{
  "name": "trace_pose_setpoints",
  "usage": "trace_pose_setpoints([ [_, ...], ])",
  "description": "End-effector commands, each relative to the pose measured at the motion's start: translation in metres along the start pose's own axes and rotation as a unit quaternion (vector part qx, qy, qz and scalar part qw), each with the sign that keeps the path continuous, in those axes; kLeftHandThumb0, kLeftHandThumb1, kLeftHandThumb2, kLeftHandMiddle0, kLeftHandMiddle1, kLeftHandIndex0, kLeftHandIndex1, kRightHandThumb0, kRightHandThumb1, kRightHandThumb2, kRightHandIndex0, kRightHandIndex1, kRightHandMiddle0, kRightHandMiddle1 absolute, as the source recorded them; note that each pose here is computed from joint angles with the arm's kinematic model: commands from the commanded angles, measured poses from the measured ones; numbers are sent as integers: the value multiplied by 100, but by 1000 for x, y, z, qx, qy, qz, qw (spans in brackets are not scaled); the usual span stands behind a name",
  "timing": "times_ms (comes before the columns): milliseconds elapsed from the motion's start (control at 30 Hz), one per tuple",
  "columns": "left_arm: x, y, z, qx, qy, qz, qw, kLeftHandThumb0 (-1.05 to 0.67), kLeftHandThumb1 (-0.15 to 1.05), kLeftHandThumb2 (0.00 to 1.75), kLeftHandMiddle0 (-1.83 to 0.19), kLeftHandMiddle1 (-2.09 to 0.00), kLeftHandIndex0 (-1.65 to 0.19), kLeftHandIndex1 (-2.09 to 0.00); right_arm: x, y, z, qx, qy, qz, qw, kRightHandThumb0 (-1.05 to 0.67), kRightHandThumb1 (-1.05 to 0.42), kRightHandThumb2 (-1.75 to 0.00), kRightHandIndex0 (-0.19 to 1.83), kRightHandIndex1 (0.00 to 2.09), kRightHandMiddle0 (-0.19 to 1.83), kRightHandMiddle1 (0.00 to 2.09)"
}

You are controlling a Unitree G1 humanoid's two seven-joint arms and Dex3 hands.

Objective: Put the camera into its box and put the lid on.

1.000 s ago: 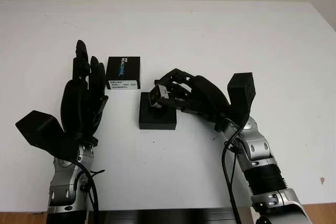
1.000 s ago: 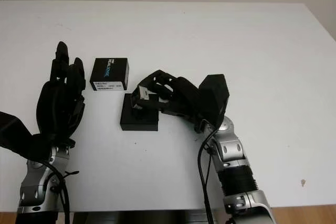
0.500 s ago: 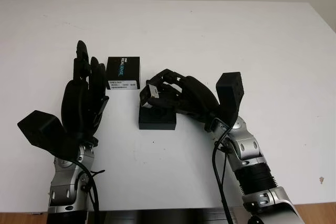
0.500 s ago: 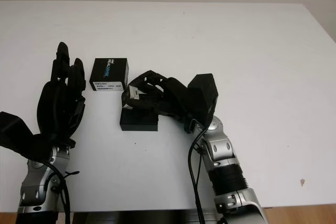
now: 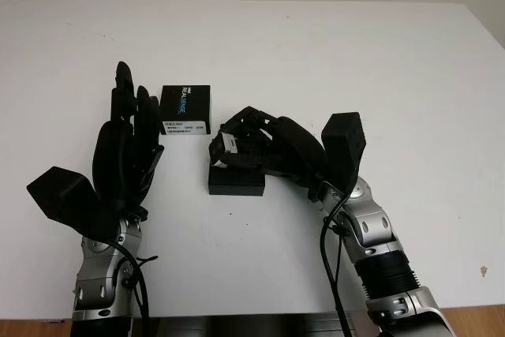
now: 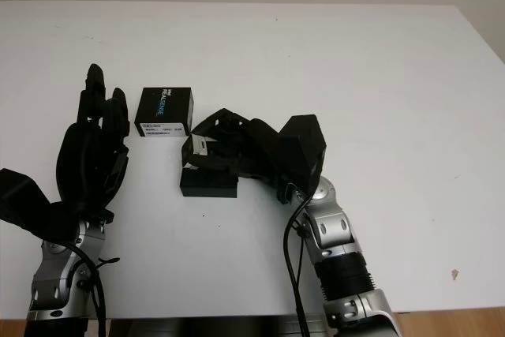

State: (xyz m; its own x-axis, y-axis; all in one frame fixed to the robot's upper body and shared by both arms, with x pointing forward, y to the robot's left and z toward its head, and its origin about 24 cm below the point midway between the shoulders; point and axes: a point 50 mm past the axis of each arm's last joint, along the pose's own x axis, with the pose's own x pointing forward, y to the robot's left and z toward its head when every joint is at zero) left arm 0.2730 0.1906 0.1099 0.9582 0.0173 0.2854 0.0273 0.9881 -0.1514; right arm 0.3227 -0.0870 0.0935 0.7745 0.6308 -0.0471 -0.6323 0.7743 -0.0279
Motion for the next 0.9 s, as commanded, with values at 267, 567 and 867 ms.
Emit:
trace_pose_setpoints([
  [267,0,0,3,-1,-6,-1,1000,-75,105,42,19,0,19,0,-4,-3,-8,-17,-3,-19,1000,-43,-102,-5,-3,63,25,174],
  [567,0,1,3,2,-6,1,1000,-75,105,41,19,0,19,0,-4,-4,-8,-23,-10,-26,999,-44,-102,-5,-1,61,26,175],
  [867,0,1,3,-1,-7,2,1000,-75,105,41,19,0,19,0,-5,-3,-9,-24,-8,-23,999,-42,-102,-5,0,60,25,175],
])
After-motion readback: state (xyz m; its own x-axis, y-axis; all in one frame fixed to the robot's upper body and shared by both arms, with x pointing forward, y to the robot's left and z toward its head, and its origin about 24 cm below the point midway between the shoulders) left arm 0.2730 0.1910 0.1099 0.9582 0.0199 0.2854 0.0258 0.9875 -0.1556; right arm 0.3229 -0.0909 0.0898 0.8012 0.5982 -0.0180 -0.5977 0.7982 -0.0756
